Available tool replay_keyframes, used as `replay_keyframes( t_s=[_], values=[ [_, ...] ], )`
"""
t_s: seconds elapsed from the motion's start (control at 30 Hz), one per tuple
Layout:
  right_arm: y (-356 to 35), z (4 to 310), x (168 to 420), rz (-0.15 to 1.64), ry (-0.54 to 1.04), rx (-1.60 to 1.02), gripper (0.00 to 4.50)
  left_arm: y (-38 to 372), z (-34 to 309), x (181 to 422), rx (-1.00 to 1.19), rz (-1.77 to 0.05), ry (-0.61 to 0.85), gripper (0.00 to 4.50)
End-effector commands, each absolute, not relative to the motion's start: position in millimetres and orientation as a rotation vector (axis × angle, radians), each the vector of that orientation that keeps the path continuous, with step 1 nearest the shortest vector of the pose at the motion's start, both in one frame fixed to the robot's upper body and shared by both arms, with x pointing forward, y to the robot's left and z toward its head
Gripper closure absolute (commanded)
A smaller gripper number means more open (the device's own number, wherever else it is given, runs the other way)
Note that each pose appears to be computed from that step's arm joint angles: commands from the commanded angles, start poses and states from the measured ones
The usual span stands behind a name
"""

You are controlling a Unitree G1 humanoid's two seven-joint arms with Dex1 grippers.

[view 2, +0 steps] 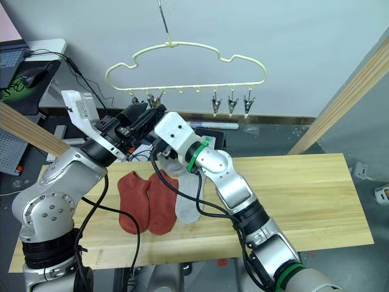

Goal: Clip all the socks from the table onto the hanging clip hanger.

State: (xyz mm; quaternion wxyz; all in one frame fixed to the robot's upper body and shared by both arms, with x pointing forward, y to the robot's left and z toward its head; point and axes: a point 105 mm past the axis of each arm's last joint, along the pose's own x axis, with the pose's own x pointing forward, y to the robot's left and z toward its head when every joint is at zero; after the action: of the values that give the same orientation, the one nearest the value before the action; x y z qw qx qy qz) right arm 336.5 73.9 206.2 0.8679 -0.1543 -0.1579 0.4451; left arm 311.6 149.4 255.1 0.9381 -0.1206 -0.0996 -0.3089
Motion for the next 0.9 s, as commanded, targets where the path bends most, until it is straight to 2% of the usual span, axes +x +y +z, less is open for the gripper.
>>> replay_keyframes(
  t_s=[0.03, 0.3, 0.47, 0.57, 0.9],
  values=[
    [67.4, 213.1, 325.1, 0.953, -0.368, -0.333, 2.28, 146.3, 260.6, 301.4, -0.188, -0.651, -0.24, 1.06],
    [17.5, 194.4, 301.7, 0.982, -0.283, -0.389, 2.28, 150.4, 239.9, 291.0, 0.003, -0.679, -0.209, 1.06],
    [-15.2, 197.1, 294.4, 0.951, -0.243, -0.393, 2.28, 156.3, 224.7, 280.1, 0.127, -0.722, -0.181, 1.06],
    [-35.2, 205.3, 294.6, 0.867, -0.228, -0.321, 2.28, 152.2, 217.5, 271.6, 0.203, -0.79, -0.166, 1.06],
    [-59.2, 221.4, 286.8, 0.722, -0.237, -0.202, 2.28, 153.7, 207.7, 260.4, 0.299, -0.904, -0.13, 1.06]
  ],
)
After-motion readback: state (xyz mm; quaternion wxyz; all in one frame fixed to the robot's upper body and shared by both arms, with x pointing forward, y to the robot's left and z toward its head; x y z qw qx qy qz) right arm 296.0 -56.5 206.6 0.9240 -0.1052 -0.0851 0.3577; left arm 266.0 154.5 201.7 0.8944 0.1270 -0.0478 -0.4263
